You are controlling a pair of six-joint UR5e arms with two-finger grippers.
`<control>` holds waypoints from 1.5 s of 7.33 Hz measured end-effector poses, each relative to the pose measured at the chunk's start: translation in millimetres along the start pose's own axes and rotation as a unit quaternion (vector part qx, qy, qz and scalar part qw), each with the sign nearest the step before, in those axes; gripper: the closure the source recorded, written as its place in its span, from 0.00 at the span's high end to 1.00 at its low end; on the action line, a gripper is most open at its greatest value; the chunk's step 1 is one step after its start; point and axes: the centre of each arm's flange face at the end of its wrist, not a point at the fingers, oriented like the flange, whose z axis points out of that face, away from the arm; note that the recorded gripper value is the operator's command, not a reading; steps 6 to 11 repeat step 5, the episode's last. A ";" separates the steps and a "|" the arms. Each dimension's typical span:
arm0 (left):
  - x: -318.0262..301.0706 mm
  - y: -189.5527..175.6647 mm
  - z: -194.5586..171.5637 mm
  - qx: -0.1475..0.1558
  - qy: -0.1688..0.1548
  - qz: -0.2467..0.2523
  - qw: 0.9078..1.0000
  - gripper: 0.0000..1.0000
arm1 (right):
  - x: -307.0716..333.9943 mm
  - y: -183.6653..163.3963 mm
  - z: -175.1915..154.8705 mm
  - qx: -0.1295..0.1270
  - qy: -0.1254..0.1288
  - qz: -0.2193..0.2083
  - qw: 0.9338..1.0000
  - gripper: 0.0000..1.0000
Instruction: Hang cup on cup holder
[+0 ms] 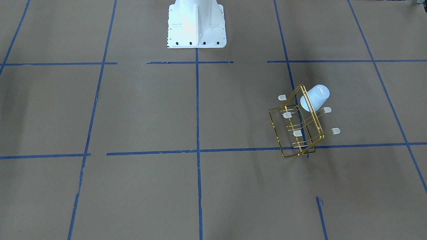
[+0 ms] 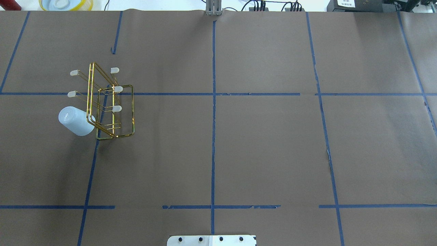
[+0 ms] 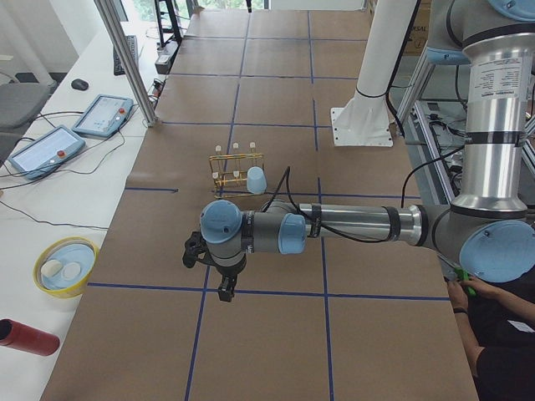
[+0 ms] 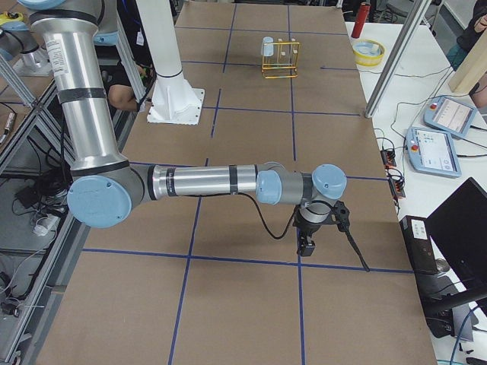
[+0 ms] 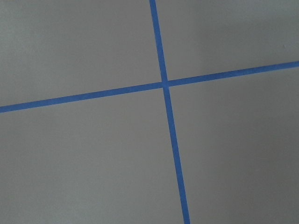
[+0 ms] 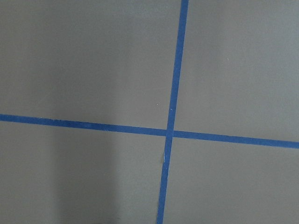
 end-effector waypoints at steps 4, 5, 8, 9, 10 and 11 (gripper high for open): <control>-1.1 1.8 0.3 0.000 0.000 -0.002 1.000 1.00 | -0.1 0.0 0.2 0.000 0.000 0.000 1.000 1.00; -1.3 1.8 0.4 -0.001 0.000 -0.002 1.000 1.00 | -0.1 0.0 0.3 0.000 0.000 0.000 1.000 1.00; -1.3 1.8 0.4 -0.001 0.000 -0.002 1.000 1.00 | -0.1 0.0 0.3 0.000 0.000 0.000 1.000 1.00; -1.3 1.8 0.4 -0.001 0.000 -0.002 1.000 1.00 | -0.1 0.0 0.3 0.000 0.000 0.000 1.000 1.00; -1.3 1.8 0.4 -0.001 0.000 -0.002 1.000 1.00 | -0.1 0.0 0.3 0.000 0.000 0.000 1.000 1.00; -1.3 1.8 0.4 -0.001 0.000 -0.002 1.000 1.00 | -0.1 0.0 0.3 0.000 0.000 0.000 1.000 1.00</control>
